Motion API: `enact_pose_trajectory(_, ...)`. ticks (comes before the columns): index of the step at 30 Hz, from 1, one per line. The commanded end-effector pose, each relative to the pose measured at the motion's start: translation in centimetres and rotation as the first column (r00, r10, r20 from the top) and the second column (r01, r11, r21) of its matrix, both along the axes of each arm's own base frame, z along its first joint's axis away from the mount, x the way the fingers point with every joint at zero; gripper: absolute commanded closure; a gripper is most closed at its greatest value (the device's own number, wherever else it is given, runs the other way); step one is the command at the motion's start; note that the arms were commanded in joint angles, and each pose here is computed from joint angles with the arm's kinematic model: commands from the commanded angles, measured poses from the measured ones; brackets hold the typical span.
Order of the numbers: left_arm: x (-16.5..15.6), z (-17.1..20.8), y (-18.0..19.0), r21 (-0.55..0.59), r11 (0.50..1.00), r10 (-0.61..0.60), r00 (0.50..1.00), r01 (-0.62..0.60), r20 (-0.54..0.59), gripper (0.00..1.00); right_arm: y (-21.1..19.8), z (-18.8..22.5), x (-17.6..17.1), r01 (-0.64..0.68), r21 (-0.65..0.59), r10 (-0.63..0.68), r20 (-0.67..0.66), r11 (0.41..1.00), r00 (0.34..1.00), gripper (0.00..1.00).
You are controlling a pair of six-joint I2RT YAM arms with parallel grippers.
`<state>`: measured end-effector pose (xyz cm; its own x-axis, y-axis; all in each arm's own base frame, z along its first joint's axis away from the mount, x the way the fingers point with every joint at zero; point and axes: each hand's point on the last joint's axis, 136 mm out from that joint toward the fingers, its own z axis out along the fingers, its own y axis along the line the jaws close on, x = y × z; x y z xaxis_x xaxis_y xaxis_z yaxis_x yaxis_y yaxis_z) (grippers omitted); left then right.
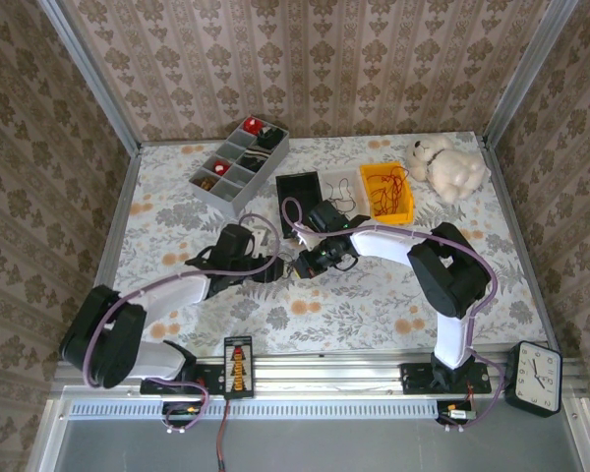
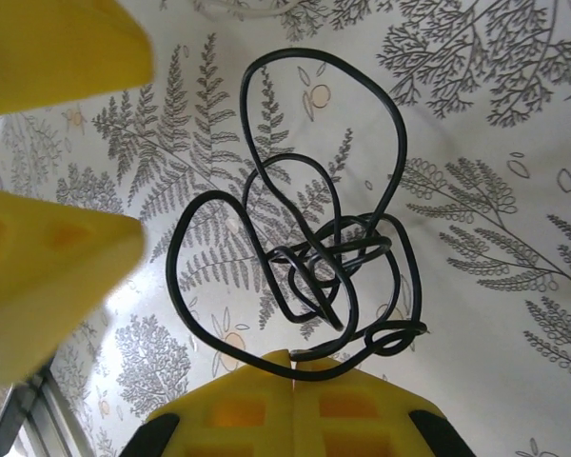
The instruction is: Untangle the cables
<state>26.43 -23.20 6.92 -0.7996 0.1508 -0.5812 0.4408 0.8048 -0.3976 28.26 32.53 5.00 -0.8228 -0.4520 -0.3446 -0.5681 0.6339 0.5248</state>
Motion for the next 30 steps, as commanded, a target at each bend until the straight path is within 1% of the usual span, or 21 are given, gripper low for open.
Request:
enact_pose_trajectory(1,1.6,1.9,-2.4,-0.054,0.995,-0.075,0.994,0.079,0.074,0.42,0.0,1.4,-0.9,-0.009,0.039,0.010,-0.025,0.999,1.000,1.00)
enact_pose_trajectory(5,2.1,0.9,-3.4,-0.067,0.992,-0.099,0.993,0.103,0.057,0.44,0.0,1.6,-1.0,-0.011,0.047,0.013,-0.032,0.999,0.999,1.00)
enact_pose_trajectory(8,2.3,0.4,-4.1,-0.089,0.989,-0.112,0.993,0.115,0.042,0.52,0.0,1.8,-1.0,-0.013,0.056,0.015,-0.033,0.998,0.999,1.00)
enact_pose_trajectory(11,2.6,-0.3,-4.6,-0.089,0.988,-0.122,0.992,0.124,0.023,0.68,0.0,2.3,-1.0,-0.008,0.075,0.011,-0.037,0.997,0.999,1.00)
enact_pose_trajectory(13,3.0,-0.7,-4.7,-0.082,0.990,-0.116,0.993,0.117,0.015,0.84,-0.3,2.8,-0.7,0.014,0.095,-0.010,-0.037,0.995,0.999,1.00)
enact_pose_trajectory(15,3.7,-1.1,-4.3,-0.068,0.995,-0.079,0.997,0.079,0.004,0.96,-1.0,3.2,0.0,0.058,0.109,-0.054,-0.041,0.992,0.998,1.00)
enact_pose_trajectory(16,4.0,-1.4,-3.9,-0.058,0.997,-0.055,0.998,0.054,-0.005,1.00,-1.5,3.4,0.4,0.087,0.117,-0.082,-0.042,0.989,0.996,1.00)
enact_pose_trajectory(20,4.9,-2.2,-1.9,-0.030,0.998,0.052,0.998,-0.053,-0.028,1.00,-4.4,3.4,2.5,0.238,0.121,-0.235,-0.037,0.964,0.971,1.00)
enact_pose_trajectory(23,5.1,-2.5,-0.6,-0.030,0.993,0.110,0.993,-0.111,-0.037,1.00,-7.7,2.9,4.2,0.385,0.097,-0.383,-0.033,0.918,0.923,1.00)
enact_pose_trajectory(27,5.0,-3.0,1.0,-0.017,0.984,0.174,0.984,-0.175,-0.051,1.00,-12.5,1.8,5.9,0.580,0.040,-0.579,-0.023,0.814,0.815,1.00)
enact_pose_trajectory(29,4.9,-3.2,1.6,-0.012,0.981,0.195,0.979,-0.196,-0.056,1.00,-14.7,1.3,6.4,0.659,0.013,-0.658,-0.022,0.752,0.752,1.00)
enact_pose_trajectory(30,4.9,-3.1,1.6,-0.015,0.981,0.191,0.980,-0.192,-0.056,1.00,-15.4,1.3,6.6,0.683,0.018,-0.682,-0.025,0.730,0.731,1.00)
